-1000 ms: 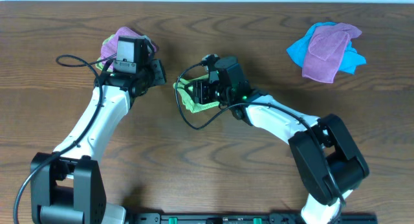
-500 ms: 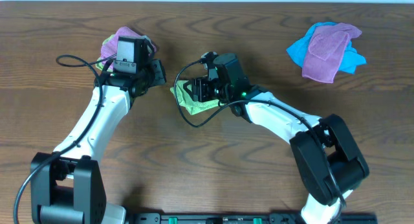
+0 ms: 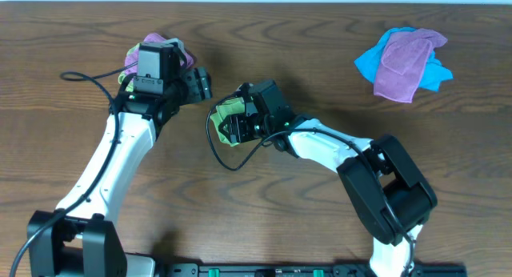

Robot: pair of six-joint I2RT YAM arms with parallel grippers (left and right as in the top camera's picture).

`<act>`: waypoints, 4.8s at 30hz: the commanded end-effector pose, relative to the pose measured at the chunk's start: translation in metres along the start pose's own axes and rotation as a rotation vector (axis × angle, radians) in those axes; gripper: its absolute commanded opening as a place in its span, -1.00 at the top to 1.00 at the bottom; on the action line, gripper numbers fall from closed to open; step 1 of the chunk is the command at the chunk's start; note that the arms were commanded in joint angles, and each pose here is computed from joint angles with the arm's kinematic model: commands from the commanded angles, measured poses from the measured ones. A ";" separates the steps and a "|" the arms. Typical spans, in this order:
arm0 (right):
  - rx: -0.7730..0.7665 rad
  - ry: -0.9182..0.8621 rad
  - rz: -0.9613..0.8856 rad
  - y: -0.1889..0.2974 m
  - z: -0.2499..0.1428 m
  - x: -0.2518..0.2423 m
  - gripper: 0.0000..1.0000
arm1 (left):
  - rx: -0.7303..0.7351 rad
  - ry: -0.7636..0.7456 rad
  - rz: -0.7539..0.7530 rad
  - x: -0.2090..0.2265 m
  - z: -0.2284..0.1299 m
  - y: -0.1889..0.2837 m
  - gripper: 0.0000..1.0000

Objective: Fold the cloth

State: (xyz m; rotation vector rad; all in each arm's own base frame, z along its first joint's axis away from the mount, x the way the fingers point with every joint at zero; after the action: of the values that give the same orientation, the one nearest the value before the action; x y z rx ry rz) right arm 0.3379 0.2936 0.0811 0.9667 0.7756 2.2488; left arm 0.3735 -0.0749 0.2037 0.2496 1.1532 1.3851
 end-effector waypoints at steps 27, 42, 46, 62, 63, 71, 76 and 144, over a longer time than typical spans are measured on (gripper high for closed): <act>-0.248 0.015 -0.073 0.135 0.069 -0.031 -0.98 | 0.024 0.202 -0.088 0.034 0.026 0.058 -0.91; -0.190 0.027 -0.352 0.308 -0.026 -0.053 -0.99 | 0.256 0.326 -0.113 0.057 -0.033 0.034 -0.91; -0.251 -0.010 -0.414 0.326 -0.063 -0.050 -0.98 | 0.284 0.387 -0.160 0.063 -0.049 0.021 -0.91; -0.386 -0.015 -0.486 0.334 -0.132 -0.019 -0.99 | 0.364 0.494 -0.233 0.057 -0.092 -0.027 -0.91; -0.387 -0.015 -0.487 0.334 -0.132 -0.019 -0.98 | 0.371 0.494 -0.237 0.055 -0.094 -0.032 -0.91; -0.386 -0.015 -0.486 0.334 -0.132 -0.019 -0.99 | 0.382 0.528 -0.256 0.052 -0.100 -0.062 -0.91; -0.386 -0.015 -0.486 0.334 -0.132 -0.019 -0.99 | 0.393 0.554 -0.264 0.051 -0.105 -0.076 -0.91; -0.386 -0.015 -0.486 0.334 -0.132 -0.019 -0.99 | -0.172 0.550 -0.483 0.036 0.149 -0.039 0.89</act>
State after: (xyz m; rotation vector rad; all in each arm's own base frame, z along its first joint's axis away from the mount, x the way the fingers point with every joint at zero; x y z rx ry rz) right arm 0.1588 0.0195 0.2296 0.5260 0.4887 1.8648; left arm 0.4973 0.0036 0.2068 -0.5155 1.5149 1.0904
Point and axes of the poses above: each gripper's point midway between its finger pads, its own y axis back along the fingers, its own x axis along the line the jaws close on, z = x × y, the point moved 7 cm from there along y, back along the fingers, and after that the axes turned 14 degrees about y, right-handed, at the moved point
